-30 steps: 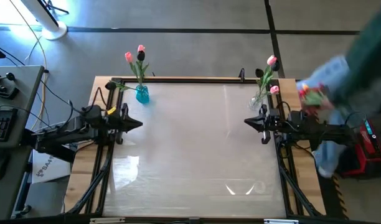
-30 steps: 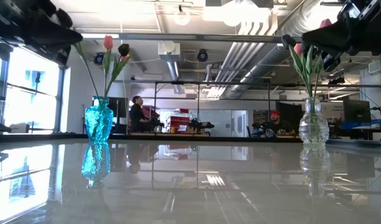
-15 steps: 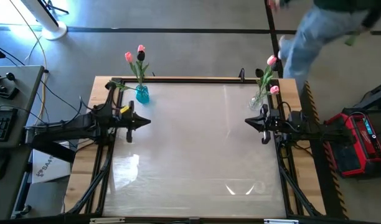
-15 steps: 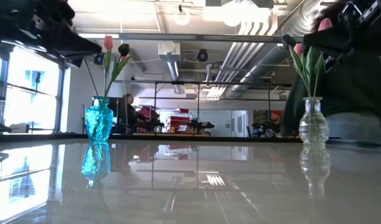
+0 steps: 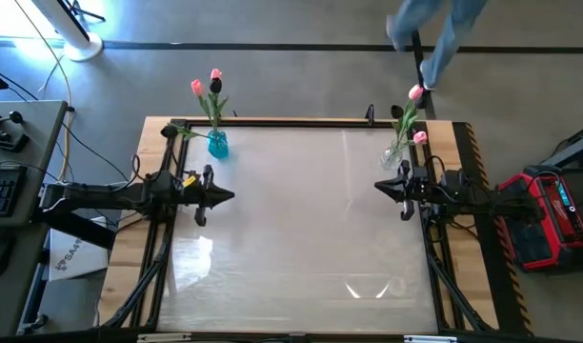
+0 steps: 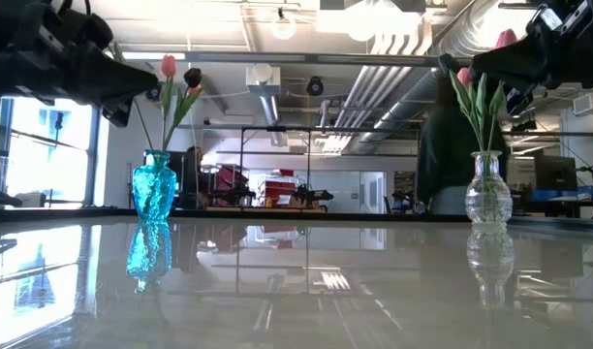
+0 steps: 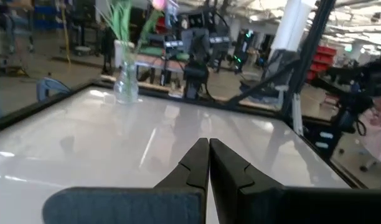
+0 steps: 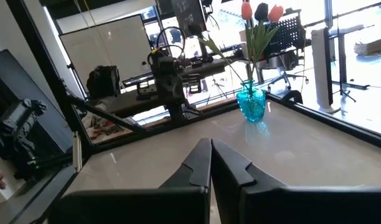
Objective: Sort flowers into vase by color
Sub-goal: Return to Home Position
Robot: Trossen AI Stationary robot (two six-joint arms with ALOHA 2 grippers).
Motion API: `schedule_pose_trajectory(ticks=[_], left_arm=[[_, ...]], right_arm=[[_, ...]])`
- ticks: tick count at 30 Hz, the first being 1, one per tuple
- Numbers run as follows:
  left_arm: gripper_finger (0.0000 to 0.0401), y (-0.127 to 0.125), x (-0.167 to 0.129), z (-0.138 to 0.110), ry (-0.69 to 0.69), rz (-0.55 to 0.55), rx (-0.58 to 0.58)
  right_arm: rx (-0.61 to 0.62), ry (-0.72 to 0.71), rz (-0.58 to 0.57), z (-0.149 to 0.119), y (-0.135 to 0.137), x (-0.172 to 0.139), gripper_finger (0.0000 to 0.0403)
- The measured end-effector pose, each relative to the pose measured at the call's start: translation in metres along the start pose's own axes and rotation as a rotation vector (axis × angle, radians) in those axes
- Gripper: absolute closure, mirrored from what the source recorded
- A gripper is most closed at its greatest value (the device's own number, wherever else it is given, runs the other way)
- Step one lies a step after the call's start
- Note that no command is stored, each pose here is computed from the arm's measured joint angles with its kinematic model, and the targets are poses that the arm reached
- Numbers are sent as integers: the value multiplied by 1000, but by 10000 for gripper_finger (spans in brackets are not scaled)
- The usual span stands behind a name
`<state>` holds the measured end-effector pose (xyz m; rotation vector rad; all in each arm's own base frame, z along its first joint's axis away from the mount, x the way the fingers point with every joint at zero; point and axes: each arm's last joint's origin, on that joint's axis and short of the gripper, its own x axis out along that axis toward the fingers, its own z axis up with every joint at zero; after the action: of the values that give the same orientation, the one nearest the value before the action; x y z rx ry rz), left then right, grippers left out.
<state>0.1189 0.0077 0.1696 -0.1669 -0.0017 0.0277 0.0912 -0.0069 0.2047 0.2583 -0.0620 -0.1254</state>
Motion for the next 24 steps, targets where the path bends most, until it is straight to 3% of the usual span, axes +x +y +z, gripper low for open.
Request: schedule_pose_trajectory(ticks=[5,8,24], left_arm=[[401,-6,-4,-5,55,-53,3],[401,-7,-8,-10,91,-27,17],[401,-6,-22,-2,-19,8,100]], right_arm=[[19,8,6,-1,0,0,403],[21,12,5,-1,0,0,403],[-28,-22,11,2,1,0,403]])
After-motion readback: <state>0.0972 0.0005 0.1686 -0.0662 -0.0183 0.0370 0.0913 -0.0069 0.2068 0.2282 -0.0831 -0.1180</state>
